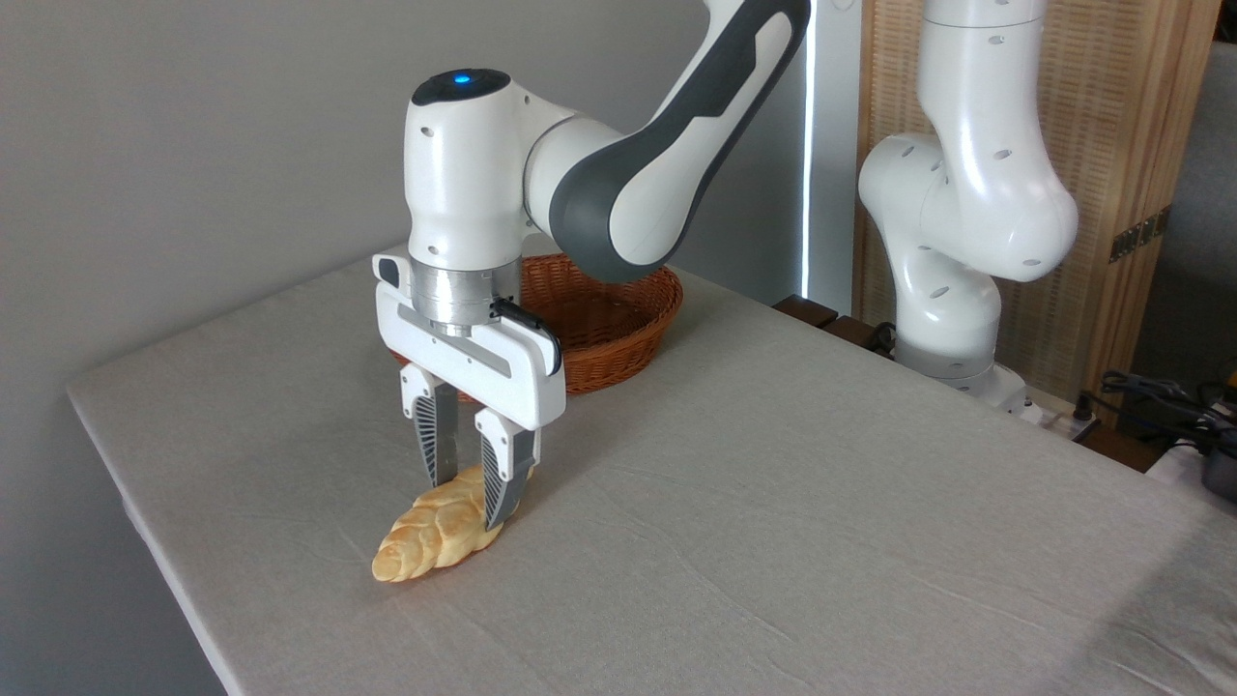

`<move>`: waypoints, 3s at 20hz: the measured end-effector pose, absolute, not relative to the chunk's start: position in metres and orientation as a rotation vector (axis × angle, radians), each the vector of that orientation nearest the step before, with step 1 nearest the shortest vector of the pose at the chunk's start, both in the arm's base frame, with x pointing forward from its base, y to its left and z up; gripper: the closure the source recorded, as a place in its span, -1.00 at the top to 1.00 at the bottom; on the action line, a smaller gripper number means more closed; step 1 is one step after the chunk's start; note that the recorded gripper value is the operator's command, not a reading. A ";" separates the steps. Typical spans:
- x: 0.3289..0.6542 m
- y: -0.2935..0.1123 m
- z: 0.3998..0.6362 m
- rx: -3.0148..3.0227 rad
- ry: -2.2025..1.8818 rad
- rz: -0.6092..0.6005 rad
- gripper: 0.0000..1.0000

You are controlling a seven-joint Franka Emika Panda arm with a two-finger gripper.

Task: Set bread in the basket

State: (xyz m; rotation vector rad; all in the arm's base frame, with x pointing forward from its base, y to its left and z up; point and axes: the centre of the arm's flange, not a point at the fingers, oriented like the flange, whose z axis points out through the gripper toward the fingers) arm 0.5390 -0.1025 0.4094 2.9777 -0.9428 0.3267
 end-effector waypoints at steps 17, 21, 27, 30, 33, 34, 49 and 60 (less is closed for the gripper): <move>0.486 -0.117 0.521 2.936 -1.017 0.199 -0.40; 0.420 -0.173 0.558 2.834 -1.234 0.058 -0.29; 0.346 -0.255 0.535 2.704 -1.510 -0.177 1.00; 0.342 -0.260 0.519 2.695 -1.528 -0.224 1.00; 0.348 -0.264 0.522 2.676 -1.494 -0.142 1.00; 0.350 -0.266 0.524 2.669 -1.483 -0.114 1.00; 0.439 -0.172 0.586 2.832 -1.445 0.163 1.00; 0.525 -0.099 0.626 2.833 -1.189 0.051 1.00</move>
